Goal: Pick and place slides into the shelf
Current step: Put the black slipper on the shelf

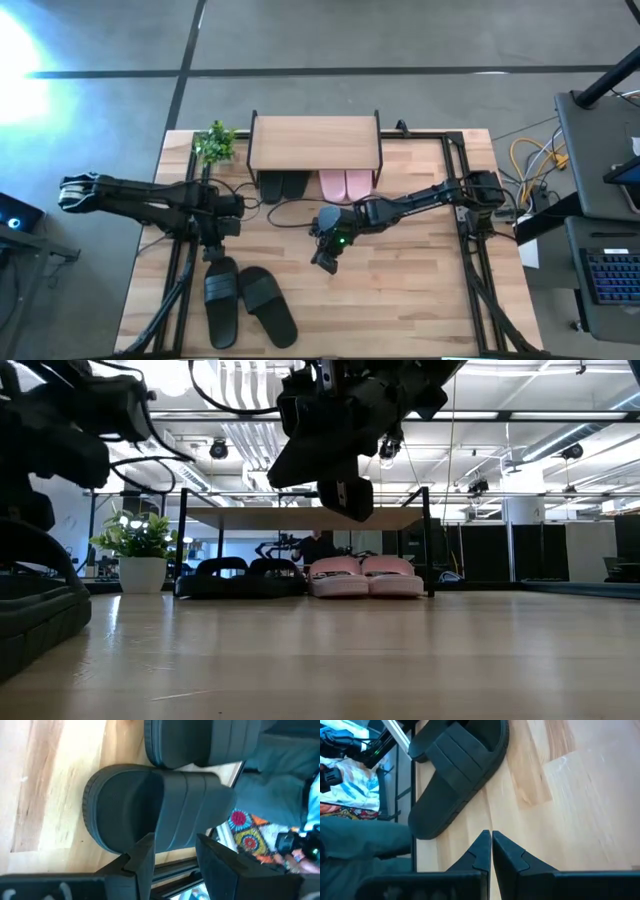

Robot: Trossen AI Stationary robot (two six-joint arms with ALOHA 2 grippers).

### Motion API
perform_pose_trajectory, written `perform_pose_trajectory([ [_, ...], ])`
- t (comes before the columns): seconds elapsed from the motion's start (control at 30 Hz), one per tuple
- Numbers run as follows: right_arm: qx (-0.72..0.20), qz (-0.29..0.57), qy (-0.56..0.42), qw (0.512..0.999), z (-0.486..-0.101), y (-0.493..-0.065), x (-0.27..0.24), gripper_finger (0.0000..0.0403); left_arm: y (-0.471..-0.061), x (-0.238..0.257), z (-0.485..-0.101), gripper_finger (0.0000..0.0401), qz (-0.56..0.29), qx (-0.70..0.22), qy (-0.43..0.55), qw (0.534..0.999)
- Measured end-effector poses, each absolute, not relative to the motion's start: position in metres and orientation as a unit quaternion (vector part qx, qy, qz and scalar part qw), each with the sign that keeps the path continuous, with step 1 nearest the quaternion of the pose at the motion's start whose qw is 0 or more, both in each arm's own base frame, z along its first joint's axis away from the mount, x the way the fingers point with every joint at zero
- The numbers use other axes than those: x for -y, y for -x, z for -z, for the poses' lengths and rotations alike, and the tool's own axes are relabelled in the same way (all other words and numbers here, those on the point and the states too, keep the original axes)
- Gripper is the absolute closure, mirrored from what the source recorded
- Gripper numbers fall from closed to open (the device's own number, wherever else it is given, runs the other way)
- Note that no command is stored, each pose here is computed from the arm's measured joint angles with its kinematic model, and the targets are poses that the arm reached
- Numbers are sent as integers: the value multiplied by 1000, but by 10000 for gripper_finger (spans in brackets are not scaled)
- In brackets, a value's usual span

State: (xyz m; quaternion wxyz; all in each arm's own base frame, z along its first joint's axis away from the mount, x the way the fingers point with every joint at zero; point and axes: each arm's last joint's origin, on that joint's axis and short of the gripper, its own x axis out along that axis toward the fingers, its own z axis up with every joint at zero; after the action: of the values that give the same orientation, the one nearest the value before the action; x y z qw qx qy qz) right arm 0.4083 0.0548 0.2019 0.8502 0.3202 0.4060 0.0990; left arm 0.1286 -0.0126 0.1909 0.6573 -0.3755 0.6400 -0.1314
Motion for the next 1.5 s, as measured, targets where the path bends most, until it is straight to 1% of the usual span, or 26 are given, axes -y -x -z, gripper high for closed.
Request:
perform_pose_trajectory([
  [0.17,-407,-88,-320,851,-201,-408,-54,394,-127,14,-181,273,165,-635,379,652],
  [0.37,-408,-79,-331,848,-201,-408,-54,394,-126,16,-164,273,171,-637,385,646],
  [0.6,-414,-72,-338,842,-200,-407,-54,394,-132,25,-159,273,205,-631,363,655],
  [0.77,-415,-67,-341,841,-200,-407,-54,394,-136,37,-152,273,200,-644,348,651],
  [0.87,-416,-66,-341,841,-200,-407,-54,394,-142,43,-150,273,199,-640,340,660],
  [0.97,-417,-66,-341,840,-200,-407,-54,394,-143,46,-148,273,188,-643,332,664],
  [1.17,-418,-65,-341,840,-199,-407,-54,394,-146,50,-146,273,193,-644,332,662],
  [1.23,-418,-65,-341,839,-199,-407,-54,394,-149,53,-146,273,206,-636,338,663],
  [1.33,-421,-64,-341,838,-199,-406,-54,394,-155,59,-147,275,246,-618,346,662],
  [1.4,-422,-63,-341,838,-199,-406,-54,394,-155,62,-147,282,262,-619,348,653],
  [1.5,-423,-63,-340,837,-199,-406,-54,394,-155,65,-145,312,274,-629,347,640],
])
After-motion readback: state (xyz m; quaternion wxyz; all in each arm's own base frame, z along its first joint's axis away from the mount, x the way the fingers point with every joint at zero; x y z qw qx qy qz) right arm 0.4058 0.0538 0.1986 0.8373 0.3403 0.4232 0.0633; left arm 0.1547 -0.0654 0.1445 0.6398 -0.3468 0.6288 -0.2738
